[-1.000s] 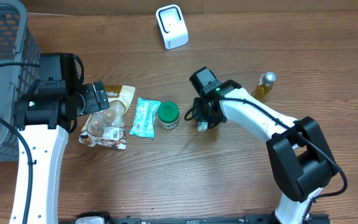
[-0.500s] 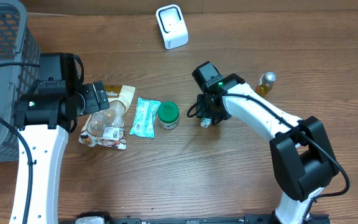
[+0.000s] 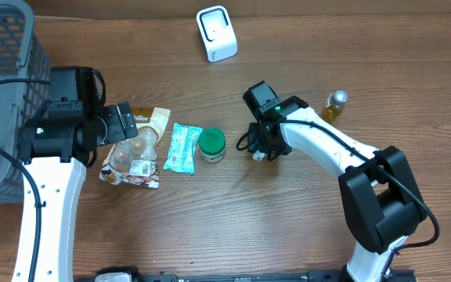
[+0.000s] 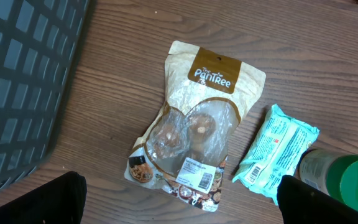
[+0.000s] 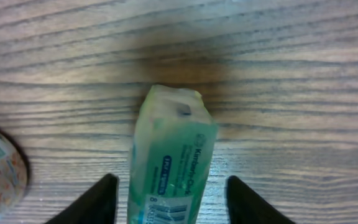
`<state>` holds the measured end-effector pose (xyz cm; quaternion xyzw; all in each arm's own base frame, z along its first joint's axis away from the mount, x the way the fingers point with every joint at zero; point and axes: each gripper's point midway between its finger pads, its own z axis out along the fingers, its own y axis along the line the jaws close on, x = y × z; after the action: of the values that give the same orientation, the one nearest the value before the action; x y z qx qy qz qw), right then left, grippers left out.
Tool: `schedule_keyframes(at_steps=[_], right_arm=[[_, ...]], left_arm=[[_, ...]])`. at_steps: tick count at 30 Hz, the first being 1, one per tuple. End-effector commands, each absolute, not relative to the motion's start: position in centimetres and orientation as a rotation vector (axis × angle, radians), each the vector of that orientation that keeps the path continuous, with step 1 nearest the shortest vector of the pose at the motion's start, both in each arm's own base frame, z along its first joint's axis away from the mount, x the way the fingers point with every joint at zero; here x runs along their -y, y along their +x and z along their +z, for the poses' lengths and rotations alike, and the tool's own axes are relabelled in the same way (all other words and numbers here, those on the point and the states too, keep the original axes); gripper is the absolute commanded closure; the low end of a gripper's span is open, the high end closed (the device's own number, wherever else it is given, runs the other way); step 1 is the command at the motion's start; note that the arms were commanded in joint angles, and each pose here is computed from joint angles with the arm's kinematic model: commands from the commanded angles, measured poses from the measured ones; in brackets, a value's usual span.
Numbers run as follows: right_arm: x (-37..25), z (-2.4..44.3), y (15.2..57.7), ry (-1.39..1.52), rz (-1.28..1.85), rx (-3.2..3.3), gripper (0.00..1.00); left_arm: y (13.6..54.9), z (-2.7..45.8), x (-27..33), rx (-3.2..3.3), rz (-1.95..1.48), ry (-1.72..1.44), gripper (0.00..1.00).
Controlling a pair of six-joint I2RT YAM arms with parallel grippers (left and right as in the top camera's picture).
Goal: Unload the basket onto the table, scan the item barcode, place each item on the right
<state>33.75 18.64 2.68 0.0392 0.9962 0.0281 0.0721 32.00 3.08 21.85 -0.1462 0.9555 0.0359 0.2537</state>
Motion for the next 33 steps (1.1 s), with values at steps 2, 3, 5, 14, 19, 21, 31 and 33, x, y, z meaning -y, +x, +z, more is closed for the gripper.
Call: schedule_keyframes(at_steps=[2, 3, 5, 14, 19, 21, 31, 33], right_arm=[[-18.67, 2.42, 33.53, 0.122, 0.092, -3.004, 0.52], [-18.66, 2.41, 33.50, 0.122, 0.091, -3.005, 0.51], [-18.68, 2.40, 33.38, 0.121, 0.093, -3.010, 0.46], [-19.31, 2.37, 32.88, 0.117, 0.138, -3.032, 0.59], [-19.42, 2.37, 32.85, 0.112, 0.138, -3.031, 0.76], [-19.42, 2.37, 32.85, 0.103, 0.138, -3.031, 0.78], [-18.83, 2.36, 33.09, -0.019, 0.080, -3.016, 0.53], [-18.83, 2.36, 33.10, -0.019, 0.080, -3.016, 0.50]], left_arm=[[32.30, 22.22, -3.00, -2.585, 0.090, -0.407, 0.00], [32.31, 22.22, -3.00, -2.584, 0.090, -0.407, 0.01], [32.31, 22.22, -3.00, -2.584, 0.090, -0.407, 0.00], [32.30, 22.22, -3.00, -2.585, 0.090, -0.407, 0.00], [32.30, 22.22, -3.00, -2.585, 0.090, -0.407, 0.00], [32.31, 22.22, -3.00, -2.584, 0.090, -0.407, 0.01], [32.30, 22.22, -3.00, -2.585, 0.090, -0.407, 0.00], [32.30, 22.22, -3.00, -2.585, 0.090, -0.407, 0.01]])
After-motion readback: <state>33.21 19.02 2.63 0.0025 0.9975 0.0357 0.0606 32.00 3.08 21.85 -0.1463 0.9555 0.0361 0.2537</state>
